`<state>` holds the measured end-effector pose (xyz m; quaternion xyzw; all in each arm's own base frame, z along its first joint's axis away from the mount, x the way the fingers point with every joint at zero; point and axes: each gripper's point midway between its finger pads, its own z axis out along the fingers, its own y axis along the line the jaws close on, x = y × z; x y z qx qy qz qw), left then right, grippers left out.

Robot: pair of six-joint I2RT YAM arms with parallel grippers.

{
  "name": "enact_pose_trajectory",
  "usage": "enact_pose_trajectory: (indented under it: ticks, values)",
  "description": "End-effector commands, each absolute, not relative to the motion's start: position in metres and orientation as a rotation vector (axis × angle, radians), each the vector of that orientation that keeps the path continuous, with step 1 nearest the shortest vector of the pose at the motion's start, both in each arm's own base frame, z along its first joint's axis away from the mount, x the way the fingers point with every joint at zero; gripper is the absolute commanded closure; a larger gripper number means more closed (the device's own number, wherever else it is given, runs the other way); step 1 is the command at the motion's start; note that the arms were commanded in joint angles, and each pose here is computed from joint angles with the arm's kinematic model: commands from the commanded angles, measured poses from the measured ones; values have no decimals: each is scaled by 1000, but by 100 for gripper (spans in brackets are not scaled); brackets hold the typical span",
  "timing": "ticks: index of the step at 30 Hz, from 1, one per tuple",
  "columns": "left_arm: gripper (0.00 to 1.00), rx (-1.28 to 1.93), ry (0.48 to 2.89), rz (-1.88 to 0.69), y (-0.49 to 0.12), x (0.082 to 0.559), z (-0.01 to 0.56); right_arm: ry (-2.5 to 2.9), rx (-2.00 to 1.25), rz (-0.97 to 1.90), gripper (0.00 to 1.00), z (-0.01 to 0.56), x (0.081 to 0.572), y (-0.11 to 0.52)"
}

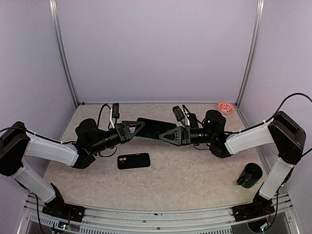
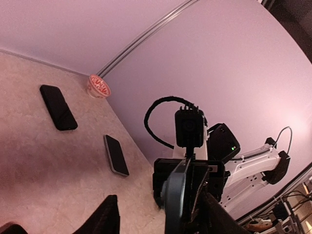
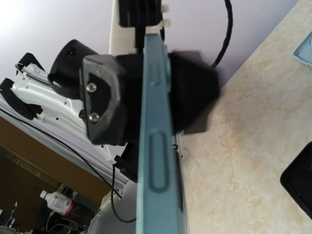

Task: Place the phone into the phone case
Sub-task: Pass from the left arm to the right

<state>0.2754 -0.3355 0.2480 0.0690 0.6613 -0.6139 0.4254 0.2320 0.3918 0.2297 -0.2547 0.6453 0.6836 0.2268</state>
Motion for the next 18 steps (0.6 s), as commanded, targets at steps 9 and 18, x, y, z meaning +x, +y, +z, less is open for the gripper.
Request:
enact_pose_trajectory:
  ticks: [9,18]
  values:
    - [4,-72,1888,-1158,-271,296,196,1975,-706,1664,100,211,257,384]
    - [1,-293,2042,-886,-221,295,157,2132,-710,1593,100,183,265,389]
